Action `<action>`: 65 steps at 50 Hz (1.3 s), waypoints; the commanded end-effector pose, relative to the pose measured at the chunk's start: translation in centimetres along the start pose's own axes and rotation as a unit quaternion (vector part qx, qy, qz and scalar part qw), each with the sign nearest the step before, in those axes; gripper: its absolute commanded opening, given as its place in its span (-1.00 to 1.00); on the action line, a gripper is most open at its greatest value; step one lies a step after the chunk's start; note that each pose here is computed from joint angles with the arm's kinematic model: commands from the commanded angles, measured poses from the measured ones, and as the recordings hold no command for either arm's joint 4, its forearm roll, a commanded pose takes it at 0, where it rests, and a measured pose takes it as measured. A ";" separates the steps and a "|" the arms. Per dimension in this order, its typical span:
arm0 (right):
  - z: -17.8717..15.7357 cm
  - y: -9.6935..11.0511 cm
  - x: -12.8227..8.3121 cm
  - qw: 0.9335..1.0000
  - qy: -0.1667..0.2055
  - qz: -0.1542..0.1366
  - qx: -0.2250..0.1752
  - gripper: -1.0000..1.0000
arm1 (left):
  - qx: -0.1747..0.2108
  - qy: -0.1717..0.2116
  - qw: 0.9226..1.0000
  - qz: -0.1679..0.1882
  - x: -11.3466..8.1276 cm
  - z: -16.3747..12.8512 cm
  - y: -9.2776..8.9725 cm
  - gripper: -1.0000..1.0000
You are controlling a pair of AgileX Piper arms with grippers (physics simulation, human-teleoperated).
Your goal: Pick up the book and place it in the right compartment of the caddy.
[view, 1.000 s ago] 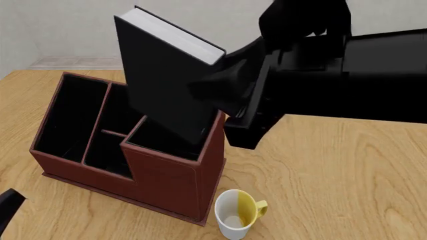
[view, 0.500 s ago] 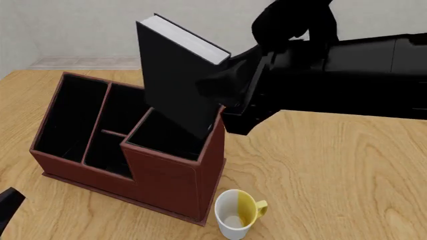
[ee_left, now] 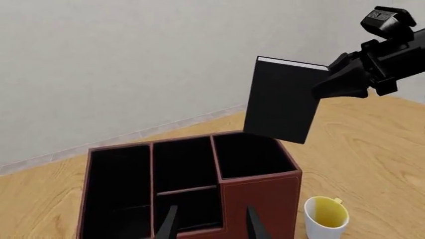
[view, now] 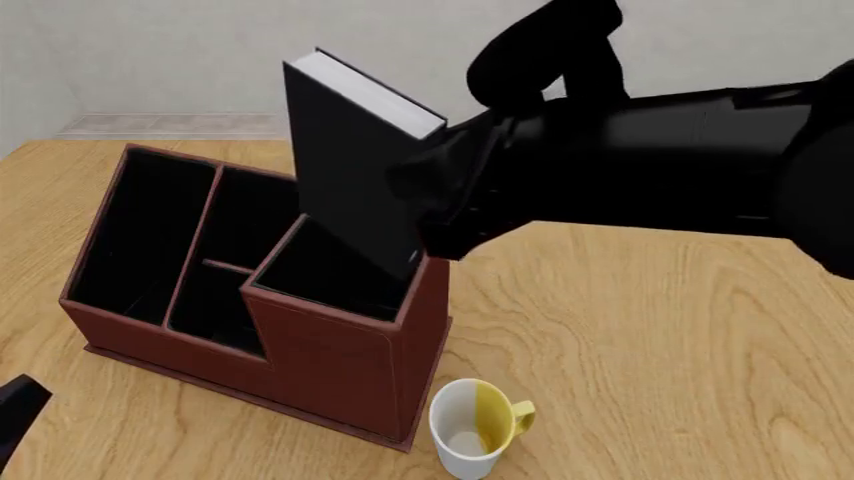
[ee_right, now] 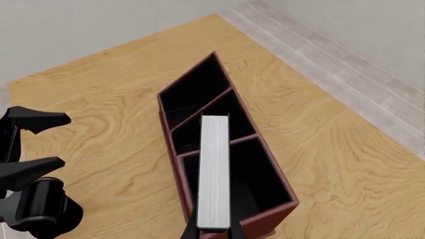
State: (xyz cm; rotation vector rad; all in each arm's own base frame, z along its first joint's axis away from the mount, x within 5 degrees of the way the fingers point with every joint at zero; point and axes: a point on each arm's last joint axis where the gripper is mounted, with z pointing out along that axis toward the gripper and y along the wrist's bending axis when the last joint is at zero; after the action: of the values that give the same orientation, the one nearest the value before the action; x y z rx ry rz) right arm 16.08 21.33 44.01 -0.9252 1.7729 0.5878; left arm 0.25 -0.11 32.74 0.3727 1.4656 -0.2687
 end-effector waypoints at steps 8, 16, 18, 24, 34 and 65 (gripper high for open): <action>0.9 -0.6 0.6 1.000 0.002 -0.003 0.013 -1.00 | -0.015 -0.003 1.000 -0.006 -0.2 -0.1 0.0 1.00; 1.4 -0.6 0.9 1.000 0.004 -0.001 0.013 -1.00 | -0.018 -0.003 1.000 -0.006 -0.1 0.0 0.0 1.00; 1.5 -0.5 1.0 1.000 0.005 0.000 0.012 -1.00 | -0.018 -0.003 1.000 -0.006 0.0 0.0 0.0 1.00; 2.0 -0.4 1.1 1.000 0.005 0.000 0.010 -1.00 | -0.020 -0.003 1.000 -0.006 0.4 0.3 0.0 1.00; 3.1 -0.3 0.7 1.000 0.005 -0.006 0.007 -1.00 | -0.024 -0.001 1.000 -0.005 0.4 0.3 0.0 1.00; 6.1 -1.1 1.4 1.000 0.021 -0.010 0.018 -1.00 | -0.036 0.001 0.999 -0.007 0.2 0.2 0.0 1.00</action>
State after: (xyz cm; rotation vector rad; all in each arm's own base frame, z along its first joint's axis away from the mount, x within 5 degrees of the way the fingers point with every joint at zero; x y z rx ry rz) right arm 19.93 24.74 40.24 -0.9223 1.8193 0.5468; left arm 0.42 -0.16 32.46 0.3365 1.4798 -0.2381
